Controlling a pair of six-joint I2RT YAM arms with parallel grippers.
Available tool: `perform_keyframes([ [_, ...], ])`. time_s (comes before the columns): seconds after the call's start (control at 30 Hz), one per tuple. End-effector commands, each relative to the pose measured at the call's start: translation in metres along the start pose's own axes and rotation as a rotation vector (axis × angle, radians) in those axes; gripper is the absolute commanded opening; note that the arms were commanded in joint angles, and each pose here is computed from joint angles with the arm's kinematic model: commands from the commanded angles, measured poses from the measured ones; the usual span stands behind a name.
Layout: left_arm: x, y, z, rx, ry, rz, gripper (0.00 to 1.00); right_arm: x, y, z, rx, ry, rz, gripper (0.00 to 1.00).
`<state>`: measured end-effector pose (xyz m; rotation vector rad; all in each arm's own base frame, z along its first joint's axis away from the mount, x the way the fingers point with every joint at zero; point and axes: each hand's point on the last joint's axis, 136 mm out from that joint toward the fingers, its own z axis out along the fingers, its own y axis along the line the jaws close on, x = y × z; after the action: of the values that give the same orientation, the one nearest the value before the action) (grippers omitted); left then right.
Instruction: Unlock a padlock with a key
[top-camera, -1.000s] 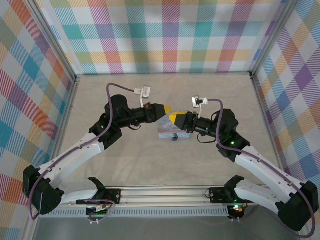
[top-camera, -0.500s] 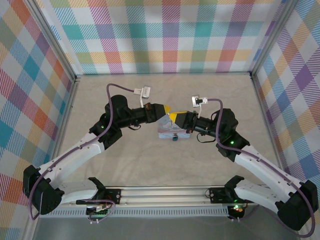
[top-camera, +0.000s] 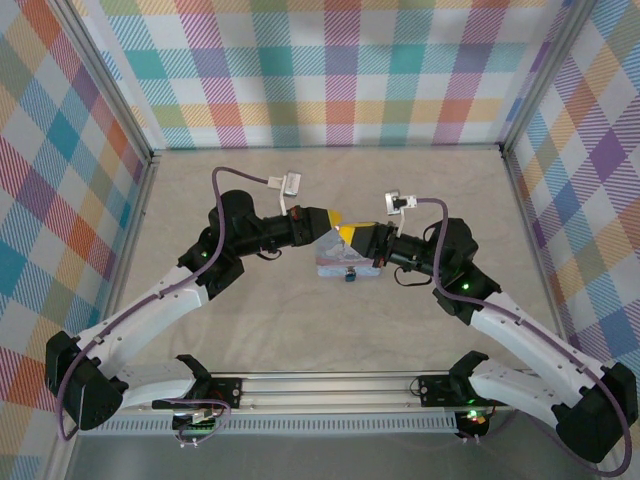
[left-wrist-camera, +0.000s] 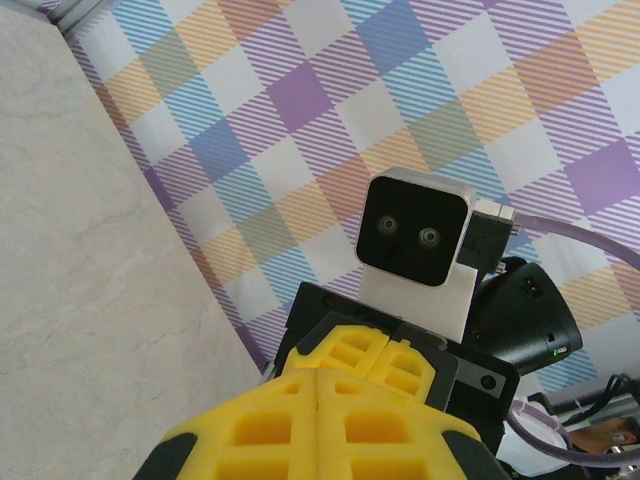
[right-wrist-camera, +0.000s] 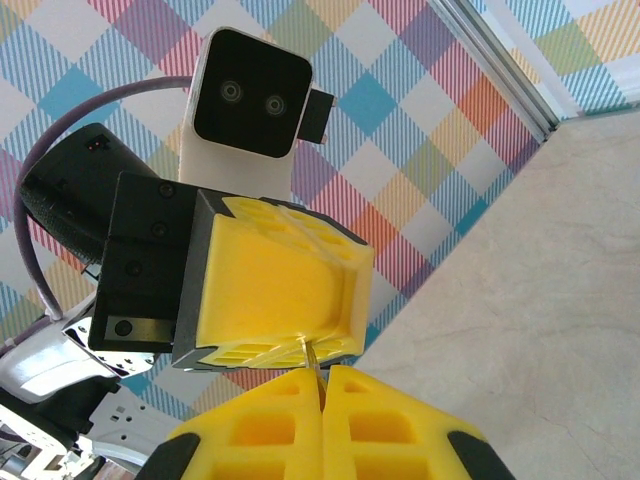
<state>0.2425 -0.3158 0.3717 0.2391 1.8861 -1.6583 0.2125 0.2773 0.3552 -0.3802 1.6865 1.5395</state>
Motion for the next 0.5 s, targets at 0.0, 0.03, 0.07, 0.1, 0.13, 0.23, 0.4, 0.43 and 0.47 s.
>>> perform_keyframes([
  [0.0,-0.002,-0.006,-0.005,0.024,-0.019,0.014,0.0,-0.01,0.014,-0.004,-0.035,-0.047,-0.045,0.0],
  [0.03,-0.003,-0.006,-0.006,0.022,-0.024,0.014,0.0,-0.011,0.014,-0.006,-0.032,-0.057,-0.051,0.0],
  [0.07,-0.003,-0.006,-0.006,0.021,-0.026,0.014,0.0,-0.011,0.014,-0.006,-0.031,-0.059,-0.053,0.0],
  [0.1,-0.003,-0.006,-0.007,0.016,-0.026,0.014,0.0,-0.01,0.014,-0.006,-0.034,-0.052,-0.05,0.0],
  [0.13,-0.003,-0.006,-0.007,0.012,-0.025,0.015,0.0,-0.008,0.014,-0.005,-0.04,-0.041,-0.045,0.0],
  [0.23,-0.004,0.0,-0.008,-0.034,-0.027,0.011,0.23,-0.005,0.01,-0.004,-0.024,-0.023,-0.038,0.0],
  [0.4,-0.005,0.015,-0.024,-0.138,-0.067,0.028,0.59,-0.001,0.001,-0.02,0.066,-0.023,-0.072,0.0],
  [0.43,-0.003,0.019,-0.027,-0.157,-0.07,0.03,0.61,0.001,-0.003,-0.025,0.091,-0.02,-0.073,0.0],
  [0.47,-0.001,0.024,-0.032,-0.183,-0.075,0.032,0.64,0.001,-0.006,-0.03,0.116,-0.018,-0.075,0.0],
])
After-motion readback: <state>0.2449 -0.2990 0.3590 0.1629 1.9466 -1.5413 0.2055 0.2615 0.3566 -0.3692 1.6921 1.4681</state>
